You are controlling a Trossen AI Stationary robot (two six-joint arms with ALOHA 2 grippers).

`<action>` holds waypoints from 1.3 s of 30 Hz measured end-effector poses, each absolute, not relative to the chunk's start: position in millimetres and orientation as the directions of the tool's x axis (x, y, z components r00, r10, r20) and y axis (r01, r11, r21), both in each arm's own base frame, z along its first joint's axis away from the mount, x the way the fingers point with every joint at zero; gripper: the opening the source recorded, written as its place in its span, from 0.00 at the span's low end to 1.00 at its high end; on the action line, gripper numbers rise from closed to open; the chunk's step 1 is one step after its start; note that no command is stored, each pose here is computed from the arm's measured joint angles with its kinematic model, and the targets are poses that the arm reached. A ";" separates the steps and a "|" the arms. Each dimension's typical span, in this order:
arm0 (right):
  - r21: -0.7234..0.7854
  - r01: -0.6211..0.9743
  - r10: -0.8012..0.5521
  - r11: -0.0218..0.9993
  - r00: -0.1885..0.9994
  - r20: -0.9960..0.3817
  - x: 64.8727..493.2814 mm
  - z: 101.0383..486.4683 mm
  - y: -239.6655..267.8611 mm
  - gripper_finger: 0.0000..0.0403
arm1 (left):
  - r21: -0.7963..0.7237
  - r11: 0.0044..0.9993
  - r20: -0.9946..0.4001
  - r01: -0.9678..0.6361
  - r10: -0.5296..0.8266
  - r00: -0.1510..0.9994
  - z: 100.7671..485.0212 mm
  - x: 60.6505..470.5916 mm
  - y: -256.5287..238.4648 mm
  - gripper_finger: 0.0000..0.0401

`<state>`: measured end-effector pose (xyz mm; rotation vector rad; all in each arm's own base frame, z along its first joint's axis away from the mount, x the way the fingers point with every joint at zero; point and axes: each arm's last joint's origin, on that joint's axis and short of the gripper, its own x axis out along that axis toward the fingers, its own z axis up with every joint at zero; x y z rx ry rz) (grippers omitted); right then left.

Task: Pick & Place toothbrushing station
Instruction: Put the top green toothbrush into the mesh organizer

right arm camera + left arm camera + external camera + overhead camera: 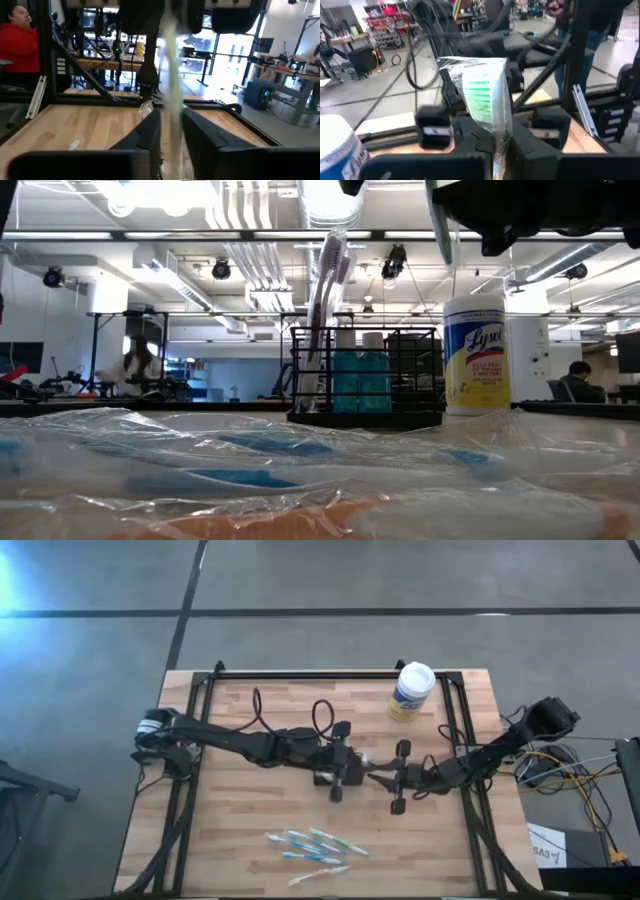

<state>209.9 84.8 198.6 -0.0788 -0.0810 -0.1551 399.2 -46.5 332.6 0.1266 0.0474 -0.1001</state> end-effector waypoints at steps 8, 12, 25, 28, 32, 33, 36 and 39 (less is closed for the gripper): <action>-0.029 0.186 -0.183 0.982 0.978 0.099 207.9 202.4 83.5 0.42 | 0.120 0.992 -0.085 0.034 -0.024 0.996 335.9 394.8 -35.3 0.04; -0.012 0.163 -0.161 0.987 0.981 0.113 204.3 206.0 87.5 0.45 | 0.139 0.990 -0.105 -0.012 0.027 0.994 330.4 394.4 -31.8 0.04; -0.021 0.142 -0.138 0.990 0.978 0.154 197.3 221.0 94.1 0.42 | 0.065 0.992 -0.112 -0.107 0.114 0.987 278.6 384.9 3.8 0.04; -0.015 0.143 -0.139 0.990 0.978 0.154 197.3 221.0 94.0 0.43 | 0.033 0.994 -0.128 -0.106 0.110 0.986 268.8 381.9 8.5 0.04; -0.016 0.142 -0.138 0.990 0.978 0.155 197.2 221.1 94.1 0.42 | 0.021 0.996 -0.124 -0.082 0.084 0.989 266.8 381.4 8.1 0.04; -0.017 0.143 -0.139 0.990 0.978 0.156 197.1 221.3 94.0 0.42 | 0.019 0.997 -0.122 -0.071 0.073 0.990 267.0 381.4 7.8 0.04; -0.020 0.146 -0.141 0.989 0.978 0.155 197.4 221.3 93.4 0.41 | 0.014 0.999 -0.123 -0.046 0.048 0.991 266.8 381.4 6.3 0.04; -0.026 0.147 -0.141 0.989 0.978 0.155 197.3 221.3 93.5 0.41 | 0.010 0.999 -0.122 -0.038 0.039 0.992 266.9 381.4 6.2 0.04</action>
